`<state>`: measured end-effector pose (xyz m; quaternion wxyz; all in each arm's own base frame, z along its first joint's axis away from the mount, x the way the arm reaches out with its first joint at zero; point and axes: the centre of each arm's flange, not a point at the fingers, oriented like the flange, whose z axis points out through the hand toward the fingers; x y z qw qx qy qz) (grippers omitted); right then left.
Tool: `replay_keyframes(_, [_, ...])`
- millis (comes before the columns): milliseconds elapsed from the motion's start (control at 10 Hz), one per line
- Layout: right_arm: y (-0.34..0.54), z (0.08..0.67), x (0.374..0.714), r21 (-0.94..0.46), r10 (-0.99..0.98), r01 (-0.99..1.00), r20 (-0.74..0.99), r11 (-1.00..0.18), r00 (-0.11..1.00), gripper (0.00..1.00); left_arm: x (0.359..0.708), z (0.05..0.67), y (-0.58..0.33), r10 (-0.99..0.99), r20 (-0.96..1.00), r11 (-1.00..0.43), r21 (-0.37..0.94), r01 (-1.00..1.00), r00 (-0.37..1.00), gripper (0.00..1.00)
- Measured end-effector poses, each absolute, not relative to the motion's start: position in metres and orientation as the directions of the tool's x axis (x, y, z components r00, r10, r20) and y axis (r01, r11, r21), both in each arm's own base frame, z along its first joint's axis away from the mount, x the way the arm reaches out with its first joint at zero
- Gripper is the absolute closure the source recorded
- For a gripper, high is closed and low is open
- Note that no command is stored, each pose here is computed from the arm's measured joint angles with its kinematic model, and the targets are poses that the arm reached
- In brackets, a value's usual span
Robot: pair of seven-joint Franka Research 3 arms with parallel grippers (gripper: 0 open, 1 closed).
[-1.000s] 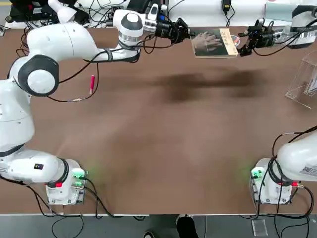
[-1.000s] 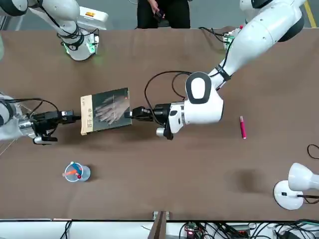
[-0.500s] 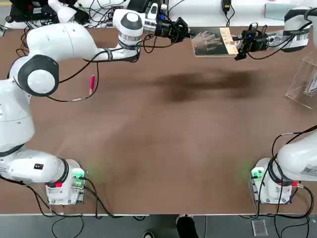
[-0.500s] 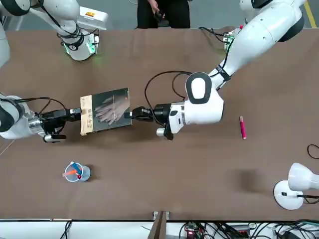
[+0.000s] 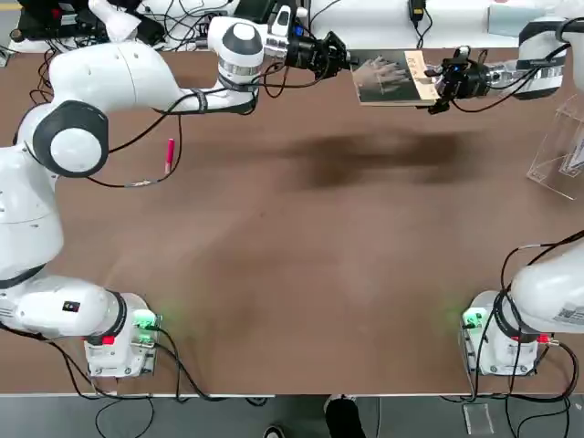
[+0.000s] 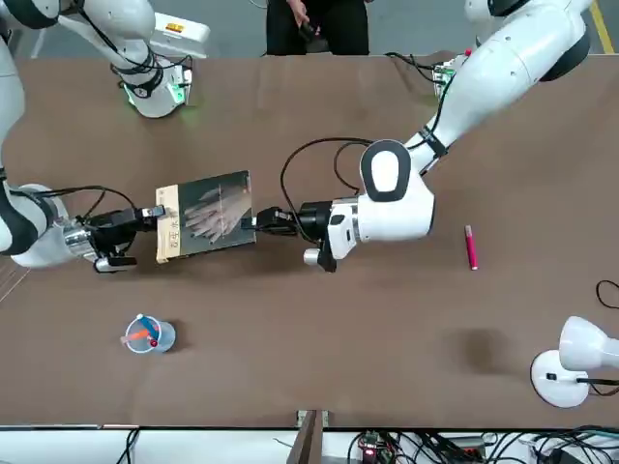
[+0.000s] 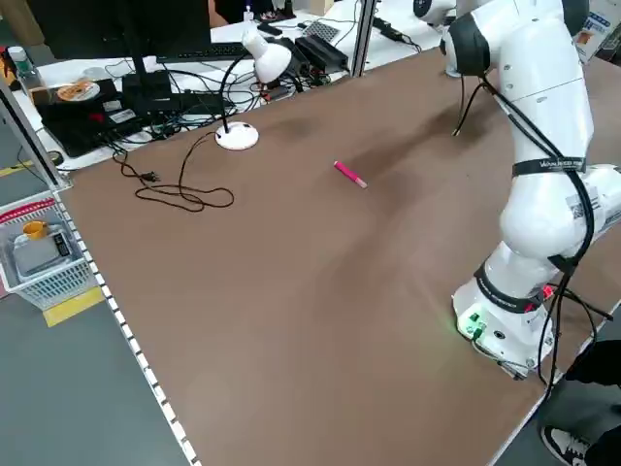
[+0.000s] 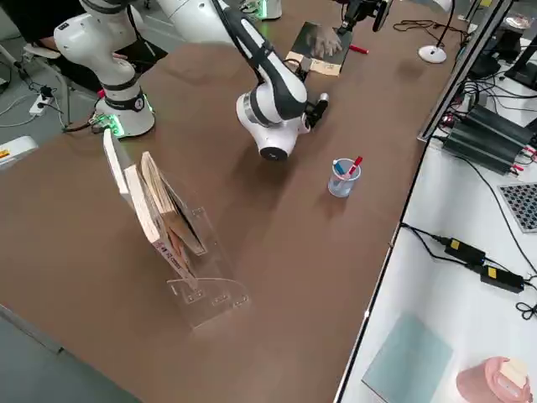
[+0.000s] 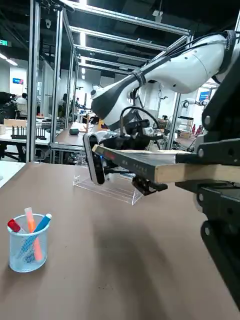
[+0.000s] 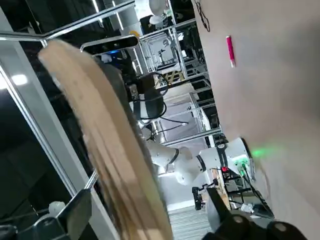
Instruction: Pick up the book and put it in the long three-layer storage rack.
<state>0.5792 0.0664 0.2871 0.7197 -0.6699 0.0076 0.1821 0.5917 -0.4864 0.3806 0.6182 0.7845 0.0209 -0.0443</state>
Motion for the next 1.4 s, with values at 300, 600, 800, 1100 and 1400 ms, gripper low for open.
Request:
replay_keyframes(300, [0.066,0.301,0.578,-0.962,0.262,-0.269,-0.251,0.036,0.932,0.03,0.592,0.381,-0.486,-0.022,-0.095,-0.235,0.968,0.088,0.995,1.0])
replay_keyframes(600, [0.067,0.304,0.577,-0.963,0.264,-0.268,-0.249,0.035,0.932,0.24,0.592,0.381,-0.486,-0.022,-0.095,-0.235,0.968,0.088,0.995,1.0])
replay_keyframes(800, [0.069,0.303,0.577,-0.962,0.266,-0.27,-0.251,0.035,0.931,0.46,0.592,0.381,-0.486,-0.022,-0.095,-0.235,0.968,0.088,0.995,1.0])
replay_keyframes(1100, [0.068,0.303,0.577,-0.958,0.263,-0.286,-0.269,0.029,0.927,0.77,0.593,0.381,-0.485,-0.019,-0.094,-0.235,0.968,0.087,0.995,1.0])
replay_keyframes(1400, [0.068,0.304,0.577,-0.947,0.263,-0.32,-0.305,0.019,0.915,0.85,0.593,0.381,-0.485,-0.02,-0.094,-0.235,0.968,0.087,0.995,1.0])
